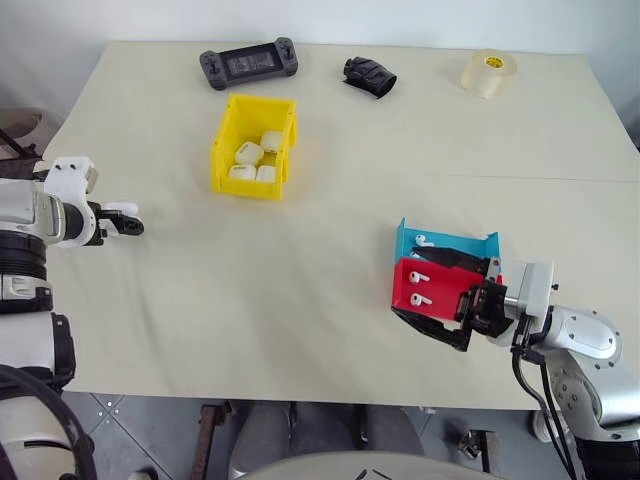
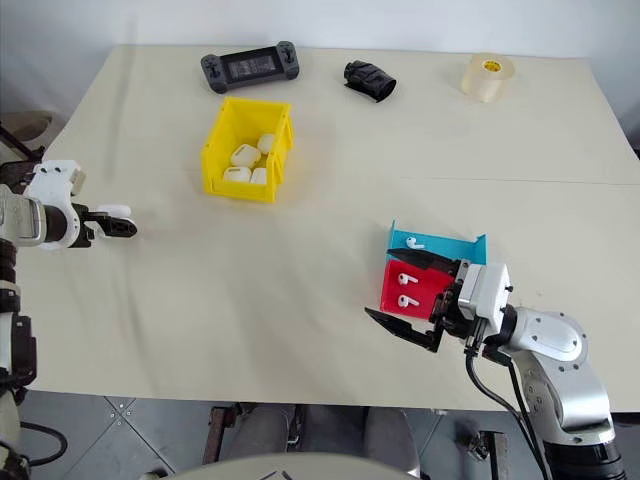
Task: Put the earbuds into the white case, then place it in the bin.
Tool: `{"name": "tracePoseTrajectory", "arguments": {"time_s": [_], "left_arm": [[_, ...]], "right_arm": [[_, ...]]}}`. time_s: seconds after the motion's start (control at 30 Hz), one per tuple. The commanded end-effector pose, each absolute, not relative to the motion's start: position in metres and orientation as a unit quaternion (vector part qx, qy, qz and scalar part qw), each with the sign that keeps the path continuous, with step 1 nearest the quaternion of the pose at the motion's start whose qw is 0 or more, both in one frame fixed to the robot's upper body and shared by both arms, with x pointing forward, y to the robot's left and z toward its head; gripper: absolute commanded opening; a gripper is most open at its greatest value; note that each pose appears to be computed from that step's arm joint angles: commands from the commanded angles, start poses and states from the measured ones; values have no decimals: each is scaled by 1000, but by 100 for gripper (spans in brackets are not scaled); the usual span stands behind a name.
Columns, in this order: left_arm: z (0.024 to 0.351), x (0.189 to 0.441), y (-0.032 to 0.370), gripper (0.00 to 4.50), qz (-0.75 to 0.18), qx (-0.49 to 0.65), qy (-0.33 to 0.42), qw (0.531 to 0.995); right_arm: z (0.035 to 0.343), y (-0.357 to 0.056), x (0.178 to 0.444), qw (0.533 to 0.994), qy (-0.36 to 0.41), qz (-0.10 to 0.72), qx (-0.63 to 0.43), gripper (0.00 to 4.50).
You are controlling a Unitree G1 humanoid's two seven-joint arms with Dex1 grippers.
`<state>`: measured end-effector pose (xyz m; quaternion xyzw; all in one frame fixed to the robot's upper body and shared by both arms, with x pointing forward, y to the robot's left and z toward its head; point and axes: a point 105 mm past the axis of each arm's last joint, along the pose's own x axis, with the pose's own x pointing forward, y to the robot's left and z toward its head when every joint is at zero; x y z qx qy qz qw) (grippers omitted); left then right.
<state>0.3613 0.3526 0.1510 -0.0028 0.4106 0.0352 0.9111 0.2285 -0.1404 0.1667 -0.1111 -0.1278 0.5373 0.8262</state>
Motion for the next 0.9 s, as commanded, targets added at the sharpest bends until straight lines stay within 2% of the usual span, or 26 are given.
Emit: {"name": "tracePoseTrajectory", "arguments": {"time_s": [0.03, 0.17, 0.3, 0.43, 0.53, 0.63, 0.7, 0.73, 0.9], "left_arm": [[157, 362, 356, 382, 39, -3, 406, 913], [151, 360, 358, 278, 34, 2, 416, 909], [156, 365, 354, 278, 15, -4, 388, 921], [194, 373, 324, 278, -132, 19, 223, 966], [204, 351, 298, 278, -245, 52, 140, 958], [206, 323, 275, 278, -335, 47, 89, 937], [208, 286, 245, 278, -450, 33, 24, 892], [203, 275, 234, 278, -479, 32, 22, 877], [192, 260, 185, 278, -551, 79, -57, 829]], "right_arm": [[175, -138, 224, 821, -150, 538, -120, 450], [175, -138, 225, 822, -152, 536, -119, 450], [173, -138, 224, 823, -150, 536, -118, 450], [172, -141, 223, 826, -145, 531, -121, 450], [171, -144, 222, 829, -140, 527, -122, 450], [171, -148, 221, 833, -136, 522, -124, 450], [171, -155, 221, 838, -129, 514, -129, 450], [171, -160, 221, 842, -125, 508, -133, 450], [171, -176, 221, 853, -110, 489, -149, 450]]}}
